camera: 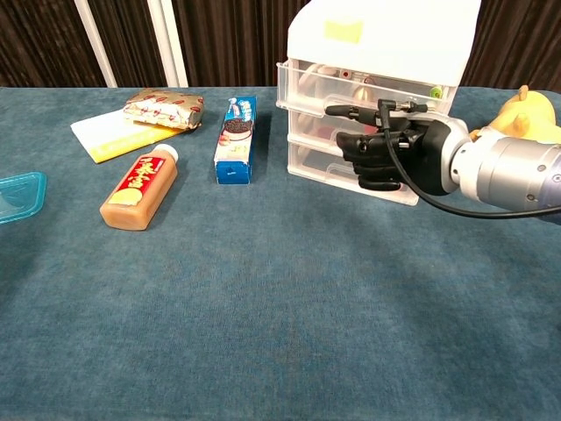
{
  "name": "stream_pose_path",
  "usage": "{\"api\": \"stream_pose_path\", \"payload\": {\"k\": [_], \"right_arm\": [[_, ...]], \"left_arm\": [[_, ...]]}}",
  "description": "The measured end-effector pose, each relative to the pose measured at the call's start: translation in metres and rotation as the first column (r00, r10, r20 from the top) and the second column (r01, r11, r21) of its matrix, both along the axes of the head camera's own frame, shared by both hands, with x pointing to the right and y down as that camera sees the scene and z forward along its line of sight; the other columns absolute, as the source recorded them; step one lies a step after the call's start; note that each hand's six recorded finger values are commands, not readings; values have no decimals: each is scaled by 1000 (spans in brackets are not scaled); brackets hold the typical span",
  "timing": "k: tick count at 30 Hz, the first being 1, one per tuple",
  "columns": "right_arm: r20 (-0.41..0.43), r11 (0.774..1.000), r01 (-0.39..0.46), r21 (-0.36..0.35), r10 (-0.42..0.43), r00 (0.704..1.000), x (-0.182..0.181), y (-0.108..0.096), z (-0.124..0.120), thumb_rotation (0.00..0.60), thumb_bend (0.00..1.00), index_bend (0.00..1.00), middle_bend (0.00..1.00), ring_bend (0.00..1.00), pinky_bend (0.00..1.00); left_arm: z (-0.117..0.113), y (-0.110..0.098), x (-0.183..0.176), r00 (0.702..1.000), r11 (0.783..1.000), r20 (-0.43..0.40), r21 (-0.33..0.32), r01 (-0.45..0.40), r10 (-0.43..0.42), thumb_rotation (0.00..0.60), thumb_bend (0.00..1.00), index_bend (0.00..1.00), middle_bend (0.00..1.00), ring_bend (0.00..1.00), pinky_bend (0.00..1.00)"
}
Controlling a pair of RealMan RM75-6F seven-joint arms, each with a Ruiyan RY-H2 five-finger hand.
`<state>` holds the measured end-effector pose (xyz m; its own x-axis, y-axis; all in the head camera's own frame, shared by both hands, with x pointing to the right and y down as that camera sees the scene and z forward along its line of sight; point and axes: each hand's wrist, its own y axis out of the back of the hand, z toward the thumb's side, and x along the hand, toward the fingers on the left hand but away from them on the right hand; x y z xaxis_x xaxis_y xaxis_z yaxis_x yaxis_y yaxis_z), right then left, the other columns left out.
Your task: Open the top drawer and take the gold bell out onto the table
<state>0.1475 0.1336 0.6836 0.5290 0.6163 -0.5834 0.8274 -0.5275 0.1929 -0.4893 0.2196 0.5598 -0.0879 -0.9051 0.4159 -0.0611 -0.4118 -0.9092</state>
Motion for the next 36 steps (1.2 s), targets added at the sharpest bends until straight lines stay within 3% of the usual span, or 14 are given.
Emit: {"api": "stream_pose_path", "payload": {"k": [36], "right_arm": [[-38, 999, 22, -33, -24, 999, 16, 14, -3, 600, 595, 76, 965, 1000, 965]], "left_arm": [[0, 0, 2, 1000, 1000, -2, -1, -6, 6, 600, 189, 98, 0, 0, 0]]}}
